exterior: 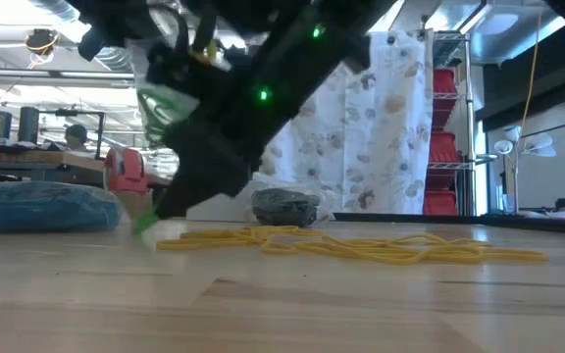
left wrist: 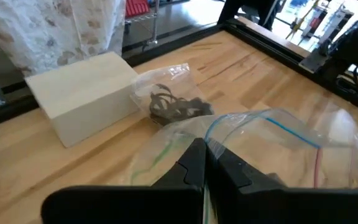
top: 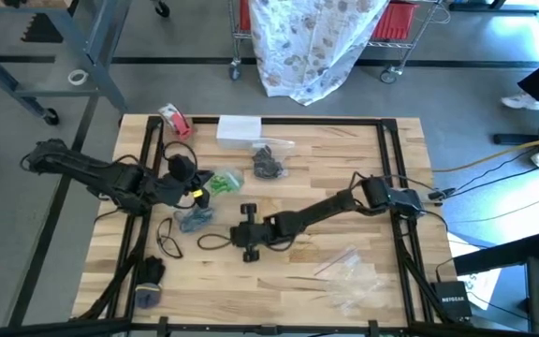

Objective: Sort rubber bands
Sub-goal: Put the green rubber band into the transparent zip bag, then close the transparent zip bag

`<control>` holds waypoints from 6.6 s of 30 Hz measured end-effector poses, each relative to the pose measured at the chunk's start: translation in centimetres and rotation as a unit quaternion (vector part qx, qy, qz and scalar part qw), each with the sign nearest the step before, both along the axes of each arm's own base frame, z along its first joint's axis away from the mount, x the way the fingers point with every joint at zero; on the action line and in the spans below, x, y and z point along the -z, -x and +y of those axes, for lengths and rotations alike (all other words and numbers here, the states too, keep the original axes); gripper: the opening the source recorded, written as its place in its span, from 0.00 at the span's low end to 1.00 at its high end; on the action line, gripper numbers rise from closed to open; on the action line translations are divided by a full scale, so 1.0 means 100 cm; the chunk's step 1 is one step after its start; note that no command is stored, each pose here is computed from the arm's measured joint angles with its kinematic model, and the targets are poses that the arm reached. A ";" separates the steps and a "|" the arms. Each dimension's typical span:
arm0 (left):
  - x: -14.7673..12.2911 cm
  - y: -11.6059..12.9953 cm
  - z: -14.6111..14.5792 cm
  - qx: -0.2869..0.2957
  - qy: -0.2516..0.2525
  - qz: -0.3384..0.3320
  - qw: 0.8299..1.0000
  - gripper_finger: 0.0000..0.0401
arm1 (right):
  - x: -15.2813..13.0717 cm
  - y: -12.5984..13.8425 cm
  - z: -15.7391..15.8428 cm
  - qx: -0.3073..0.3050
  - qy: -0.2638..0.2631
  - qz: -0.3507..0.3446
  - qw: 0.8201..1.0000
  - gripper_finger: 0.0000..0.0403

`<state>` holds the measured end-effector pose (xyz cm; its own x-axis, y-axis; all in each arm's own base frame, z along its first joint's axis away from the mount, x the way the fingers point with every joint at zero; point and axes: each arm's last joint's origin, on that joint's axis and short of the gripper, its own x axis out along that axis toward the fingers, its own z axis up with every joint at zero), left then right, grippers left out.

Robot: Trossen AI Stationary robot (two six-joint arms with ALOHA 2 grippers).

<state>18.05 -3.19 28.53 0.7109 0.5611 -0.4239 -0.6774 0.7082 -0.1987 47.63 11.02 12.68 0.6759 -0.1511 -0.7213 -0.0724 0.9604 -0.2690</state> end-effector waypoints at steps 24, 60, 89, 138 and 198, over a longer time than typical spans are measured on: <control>0.031 -0.026 -0.024 0.000 0.028 0.036 0.999 0.00 | -0.081 0.097 0.024 0.097 0.087 0.026 0.991 0.00; 0.044 -0.063 -0.052 0.050 0.069 -0.036 0.996 0.00 | -0.108 0.079 0.008 0.080 -0.068 -0.158 0.982 0.11; 0.041 -0.066 -0.058 0.095 0.119 -0.052 0.987 0.00 | -0.058 0.155 0.050 0.060 0.004 -0.213 0.975 0.46; 0.040 -0.067 -0.064 0.144 0.097 -0.040 0.984 0.00 | -0.066 0.139 0.027 0.027 0.010 -0.273 0.962 0.03; 0.024 -0.152 -0.076 0.313 0.022 0.169 0.934 0.56 | -0.071 0.152 0.034 0.109 -0.112 -0.269 0.950 0.00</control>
